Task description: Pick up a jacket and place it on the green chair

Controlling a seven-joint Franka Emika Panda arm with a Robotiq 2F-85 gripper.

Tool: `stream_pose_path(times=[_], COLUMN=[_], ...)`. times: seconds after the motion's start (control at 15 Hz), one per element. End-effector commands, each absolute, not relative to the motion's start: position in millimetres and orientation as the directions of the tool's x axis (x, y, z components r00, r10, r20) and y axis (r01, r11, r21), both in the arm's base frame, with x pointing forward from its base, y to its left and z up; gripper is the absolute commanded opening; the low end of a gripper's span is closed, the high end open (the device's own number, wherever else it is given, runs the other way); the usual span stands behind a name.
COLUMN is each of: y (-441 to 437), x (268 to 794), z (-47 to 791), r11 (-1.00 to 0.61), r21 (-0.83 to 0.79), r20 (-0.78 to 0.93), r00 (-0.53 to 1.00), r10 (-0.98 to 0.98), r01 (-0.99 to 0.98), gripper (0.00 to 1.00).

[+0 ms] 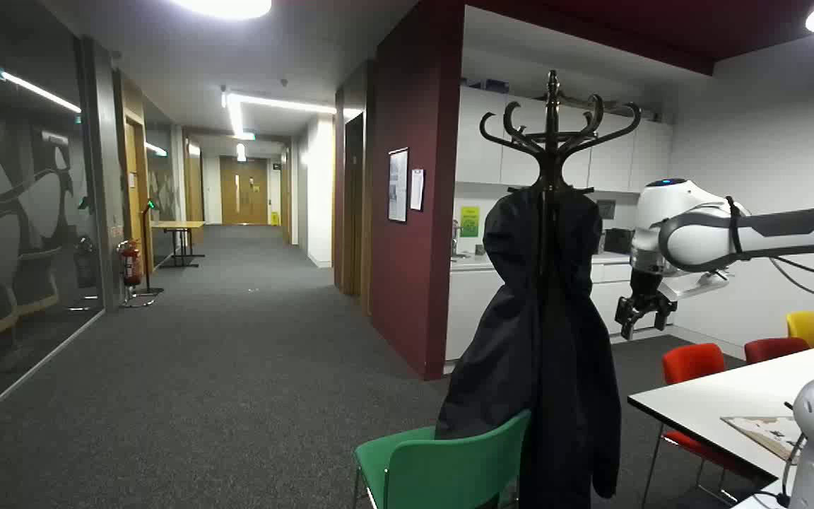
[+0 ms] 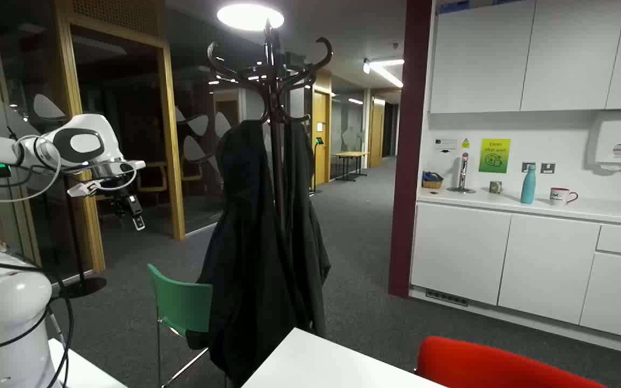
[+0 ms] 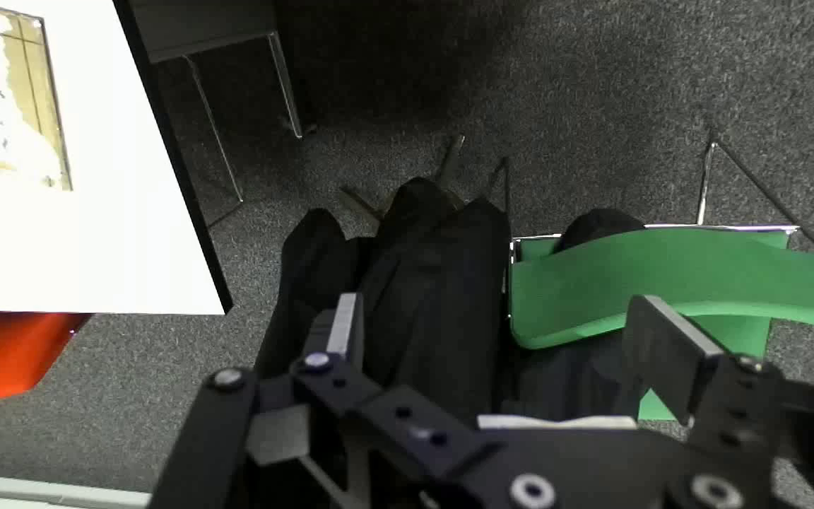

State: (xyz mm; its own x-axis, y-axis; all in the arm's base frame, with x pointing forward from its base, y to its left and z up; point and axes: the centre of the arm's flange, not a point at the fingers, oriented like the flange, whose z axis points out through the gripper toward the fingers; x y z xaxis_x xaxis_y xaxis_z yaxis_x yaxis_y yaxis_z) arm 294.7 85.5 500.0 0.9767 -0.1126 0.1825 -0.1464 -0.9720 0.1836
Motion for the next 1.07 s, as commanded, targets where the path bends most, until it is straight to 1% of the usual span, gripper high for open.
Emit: stream_pose_path(times=[0.0, 0.27, 0.67, 1.0], y=[85, 83, 45, 1], x=[295, 297, 317, 335], z=[500, 500, 518, 546], r11=[-0.972, -0.97, -0.912, -0.884], r21=[0.184, 0.192, 0.343, 0.368], r20=[0.182, 0.2, 0.436, 0.568], r00=[0.977, 0.974, 0.898, 0.822], r10=[-0.113, -0.108, -0.058, -0.03], r01=[-0.146, -0.147, -0.225, -0.287], gripper=[1.0, 1.0, 1.0, 1.0])
